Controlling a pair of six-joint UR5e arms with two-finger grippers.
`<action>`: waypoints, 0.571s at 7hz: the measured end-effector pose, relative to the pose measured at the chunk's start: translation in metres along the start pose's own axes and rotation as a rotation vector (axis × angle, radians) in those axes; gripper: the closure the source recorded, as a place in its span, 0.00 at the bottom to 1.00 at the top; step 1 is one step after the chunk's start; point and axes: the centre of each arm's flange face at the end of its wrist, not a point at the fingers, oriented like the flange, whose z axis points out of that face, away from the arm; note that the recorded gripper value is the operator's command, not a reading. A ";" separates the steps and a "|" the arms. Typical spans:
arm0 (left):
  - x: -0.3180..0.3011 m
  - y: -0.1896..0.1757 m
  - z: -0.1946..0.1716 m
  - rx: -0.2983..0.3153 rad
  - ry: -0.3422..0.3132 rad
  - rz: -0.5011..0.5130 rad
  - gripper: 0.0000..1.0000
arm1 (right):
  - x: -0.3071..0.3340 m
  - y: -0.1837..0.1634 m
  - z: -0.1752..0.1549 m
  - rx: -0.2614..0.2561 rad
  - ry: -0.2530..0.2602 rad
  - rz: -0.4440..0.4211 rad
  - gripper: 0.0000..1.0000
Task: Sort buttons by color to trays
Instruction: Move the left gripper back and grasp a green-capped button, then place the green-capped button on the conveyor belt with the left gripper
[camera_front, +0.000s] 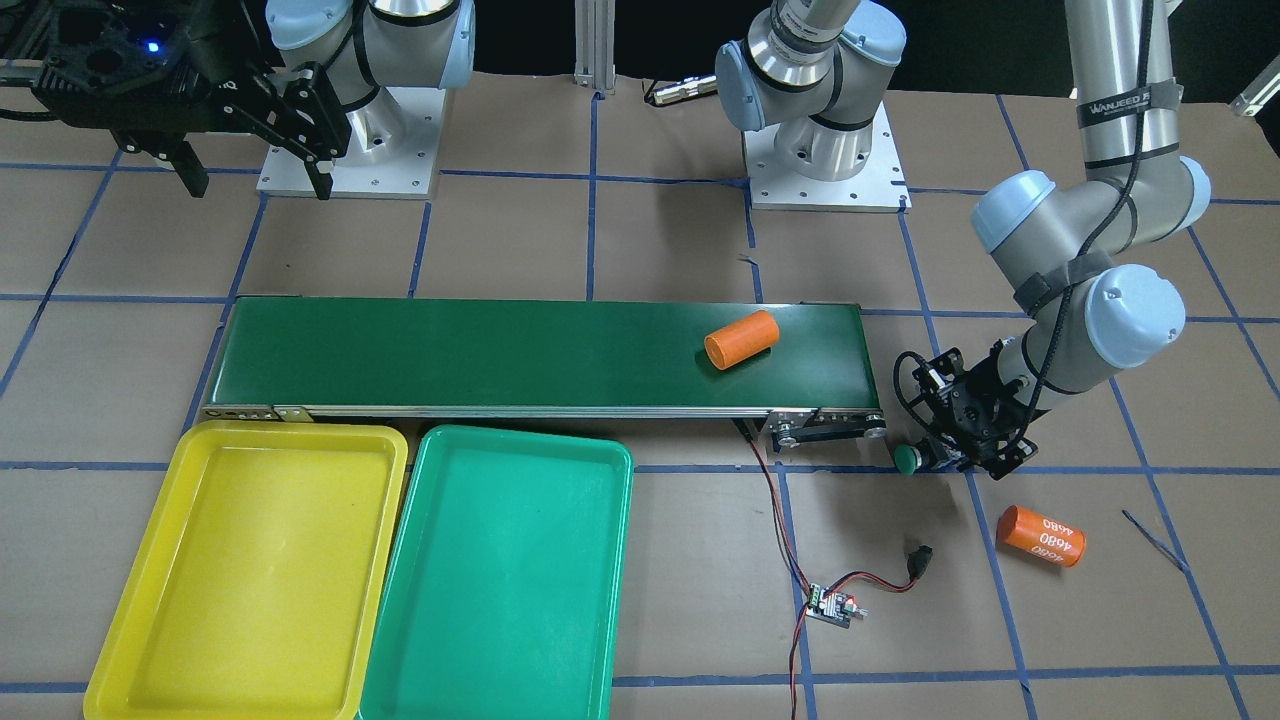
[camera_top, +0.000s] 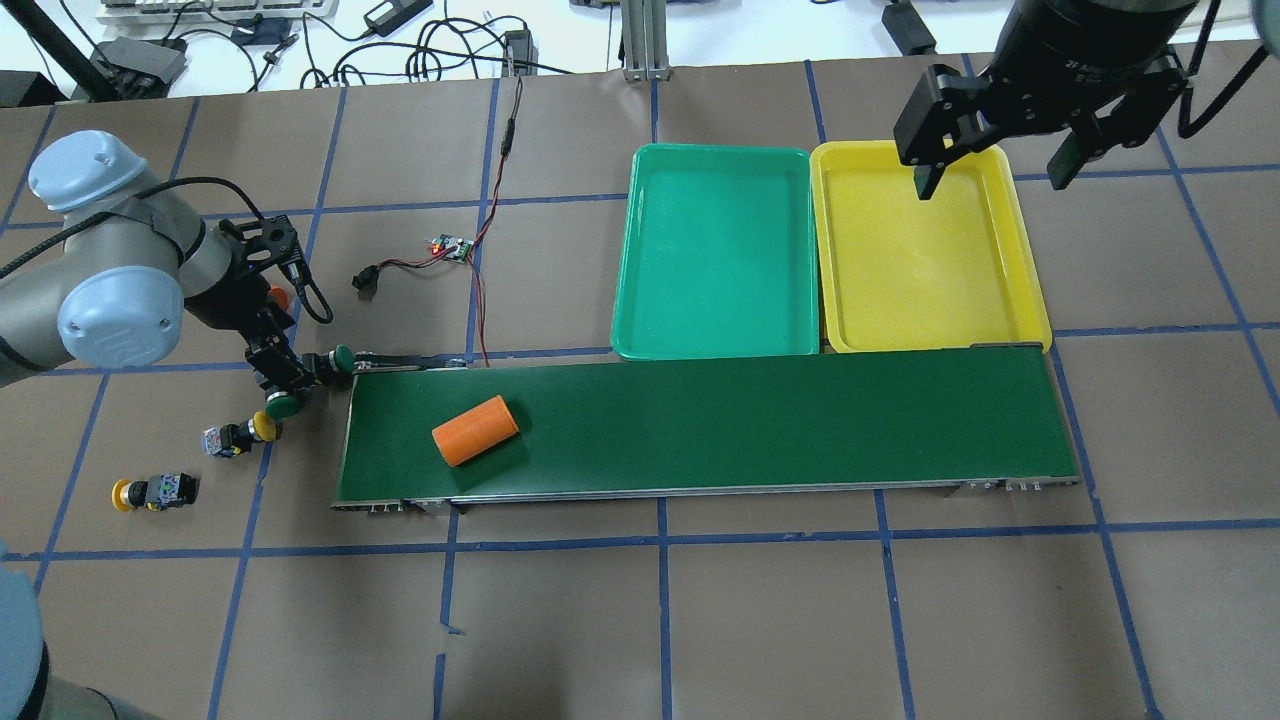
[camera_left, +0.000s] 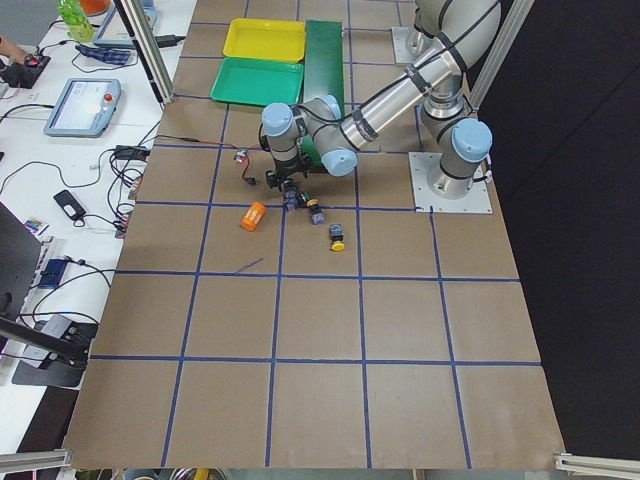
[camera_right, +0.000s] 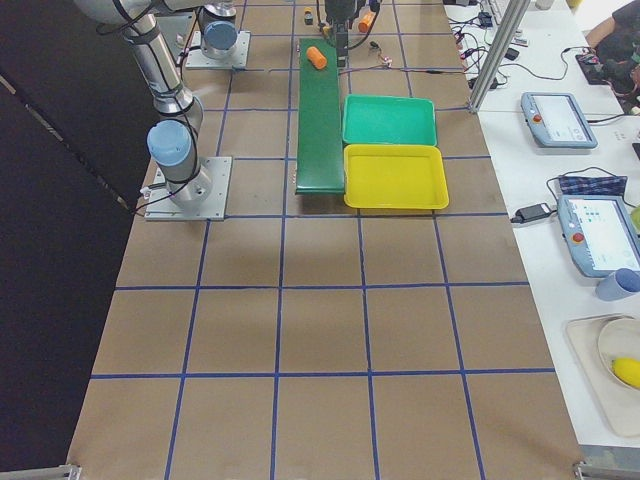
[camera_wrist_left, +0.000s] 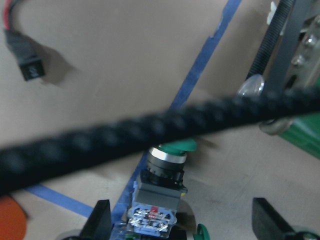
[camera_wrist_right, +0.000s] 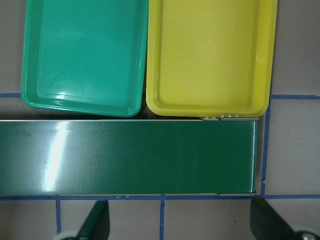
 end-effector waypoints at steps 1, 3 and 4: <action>-0.004 0.000 0.010 0.006 -0.027 0.002 0.12 | 0.000 0.000 0.000 0.000 0.000 0.000 0.00; -0.005 0.000 0.029 0.010 -0.063 0.010 0.99 | 0.000 0.000 0.000 0.000 0.000 0.000 0.00; 0.000 0.001 0.035 0.012 -0.109 0.015 1.00 | 0.000 0.000 0.000 0.000 0.000 0.000 0.00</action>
